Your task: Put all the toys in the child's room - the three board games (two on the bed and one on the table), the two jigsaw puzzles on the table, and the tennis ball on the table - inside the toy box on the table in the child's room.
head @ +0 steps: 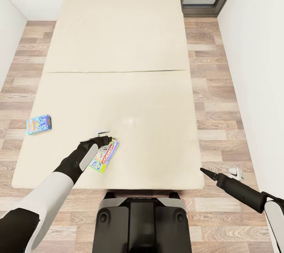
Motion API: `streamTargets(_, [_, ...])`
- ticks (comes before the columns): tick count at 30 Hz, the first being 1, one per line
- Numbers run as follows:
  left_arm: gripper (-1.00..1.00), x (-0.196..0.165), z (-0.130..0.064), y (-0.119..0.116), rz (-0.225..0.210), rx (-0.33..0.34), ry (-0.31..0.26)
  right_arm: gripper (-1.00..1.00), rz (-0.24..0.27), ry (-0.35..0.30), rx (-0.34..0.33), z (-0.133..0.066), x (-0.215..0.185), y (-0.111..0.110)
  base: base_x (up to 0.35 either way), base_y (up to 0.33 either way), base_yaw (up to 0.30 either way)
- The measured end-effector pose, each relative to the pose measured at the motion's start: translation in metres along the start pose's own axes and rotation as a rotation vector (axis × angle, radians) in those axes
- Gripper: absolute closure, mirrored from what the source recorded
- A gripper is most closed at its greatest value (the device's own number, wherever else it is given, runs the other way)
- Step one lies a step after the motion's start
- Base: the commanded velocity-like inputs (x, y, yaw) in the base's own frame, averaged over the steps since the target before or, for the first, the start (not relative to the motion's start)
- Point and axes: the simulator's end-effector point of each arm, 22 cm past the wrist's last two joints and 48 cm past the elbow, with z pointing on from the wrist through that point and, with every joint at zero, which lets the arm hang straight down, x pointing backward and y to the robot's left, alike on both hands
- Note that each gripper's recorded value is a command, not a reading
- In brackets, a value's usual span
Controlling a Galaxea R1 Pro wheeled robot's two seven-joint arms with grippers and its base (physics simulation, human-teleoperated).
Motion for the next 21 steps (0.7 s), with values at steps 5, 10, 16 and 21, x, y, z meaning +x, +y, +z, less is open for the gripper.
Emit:
streamTargets(5, [-1.00,0.0010,0.0015,-0.0003,0.001,0.000,0.000,-1.00,0.004,0.005,0.002,0.0008,0.0022,-0.0021,0.000,0.000,0.000])
streamTargets(10, [-1.00,-0.0018,0.0027,-0.0027,0.004,0.006,-0.009,-1.00,0.009,0.012,0.006,0.0026,0.0047,-0.0048,0.000,0.000,0.000])
streamTargets(16, [-1.00,-0.0035,0.0039,-0.0047,0.009,0.008,-0.016,-1.00,0.012,0.018,0.010,0.0046,0.0074,-0.0076,0.000,0.000,0.000])
streamTargets(21, [-1.00,-0.0039,0.0043,-0.0054,0.010,0.010,-0.018,-1.00,0.013,0.018,0.009,0.0050,0.0077,-0.0079,0.000,0.000,0.000])
